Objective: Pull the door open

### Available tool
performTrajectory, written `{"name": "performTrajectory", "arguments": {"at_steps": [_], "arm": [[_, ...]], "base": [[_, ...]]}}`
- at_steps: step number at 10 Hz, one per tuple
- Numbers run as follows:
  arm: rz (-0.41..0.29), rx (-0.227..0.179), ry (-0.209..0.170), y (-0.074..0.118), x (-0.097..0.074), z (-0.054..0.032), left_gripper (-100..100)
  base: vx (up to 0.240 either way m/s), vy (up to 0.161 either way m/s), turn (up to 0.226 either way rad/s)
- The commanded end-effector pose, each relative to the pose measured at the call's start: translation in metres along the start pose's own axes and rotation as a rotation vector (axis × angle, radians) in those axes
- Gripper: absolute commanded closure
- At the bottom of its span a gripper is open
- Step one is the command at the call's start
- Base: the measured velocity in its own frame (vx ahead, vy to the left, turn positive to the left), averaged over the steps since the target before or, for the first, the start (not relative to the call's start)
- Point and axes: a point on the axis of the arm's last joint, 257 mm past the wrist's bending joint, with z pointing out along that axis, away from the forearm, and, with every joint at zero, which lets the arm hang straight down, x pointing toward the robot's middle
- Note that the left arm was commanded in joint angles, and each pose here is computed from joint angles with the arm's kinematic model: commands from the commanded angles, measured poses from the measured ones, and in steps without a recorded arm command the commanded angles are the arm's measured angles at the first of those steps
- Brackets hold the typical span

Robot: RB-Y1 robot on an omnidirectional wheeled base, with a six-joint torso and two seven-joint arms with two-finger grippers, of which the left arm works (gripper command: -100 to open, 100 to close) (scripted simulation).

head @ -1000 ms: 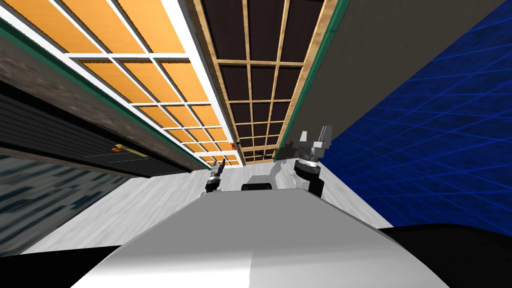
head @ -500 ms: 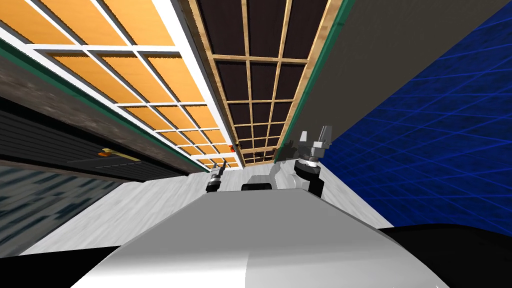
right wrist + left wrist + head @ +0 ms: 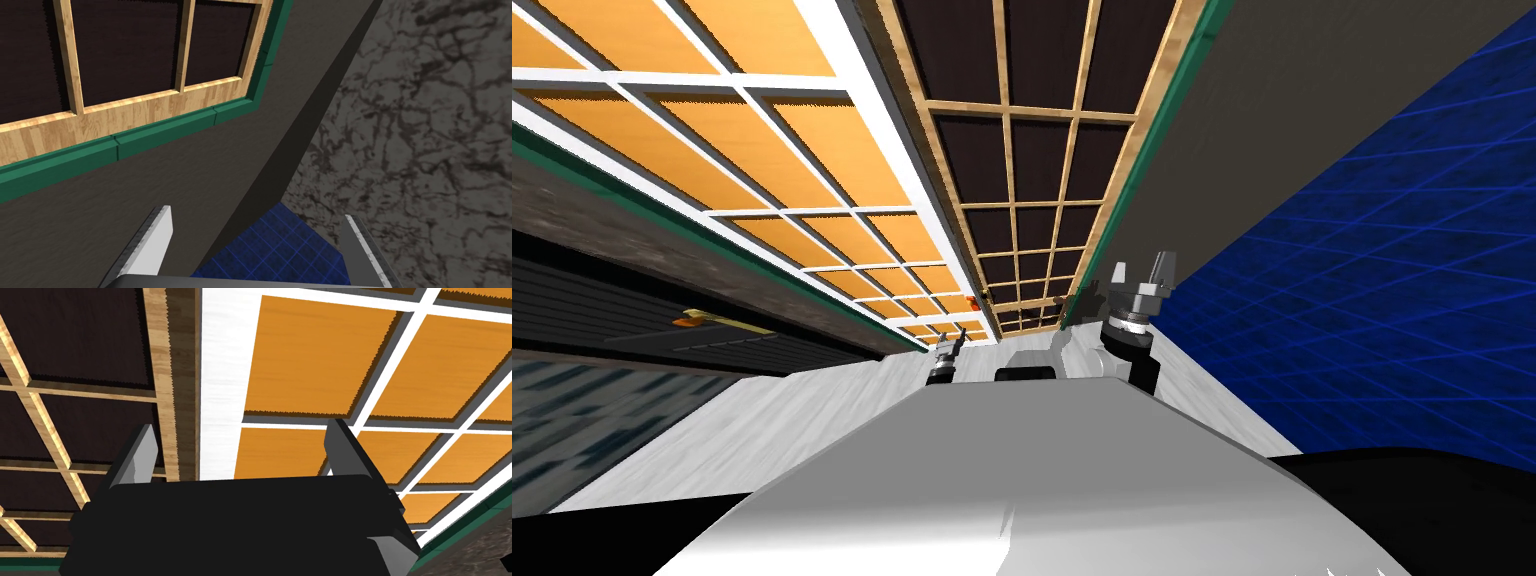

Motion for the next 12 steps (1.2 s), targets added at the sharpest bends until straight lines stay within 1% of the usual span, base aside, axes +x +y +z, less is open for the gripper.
{"name": "performTrajectory", "arguments": {"at_steps": [1, 2, 3, 7, 9, 10, 11, 12], "arm": [[0.027, -0.009, 0.02, 0.002, 0.009, -0.0042, -100], [0.049, -0.017, 0.039, 0.004, 0.018, -0.0087, -100], [0.058, -0.02, 0.046, 0.004, 0.022, -0.0104, -100], [0.118, -0.037, 0.099, 0.004, 0.049, -0.0232, -100], [0.134, -0.039, 0.111, 0.002, 0.056, -0.0252, -100], [0.127, -0.039, 0.107, 0.002, 0.053, -0.024, -100], [0.143, -0.055, 0.128, 0.014, 0.058, -0.0332, -100], [0.148, -0.06, 0.134, 0.018, 0.058, -0.0356, -100]], "base": [[0.154, 0.037, -0.033], [0.156, 0.02, -0.039], [0.14, 0.024, -0.028], [0.164, 0.035, -0.044], [0.167, 0.007, -0.042], [0.081, 0.004, -0.007], [-0.092, 0.018, 0.046], [-0.173, 0.014, 0.03]]}}
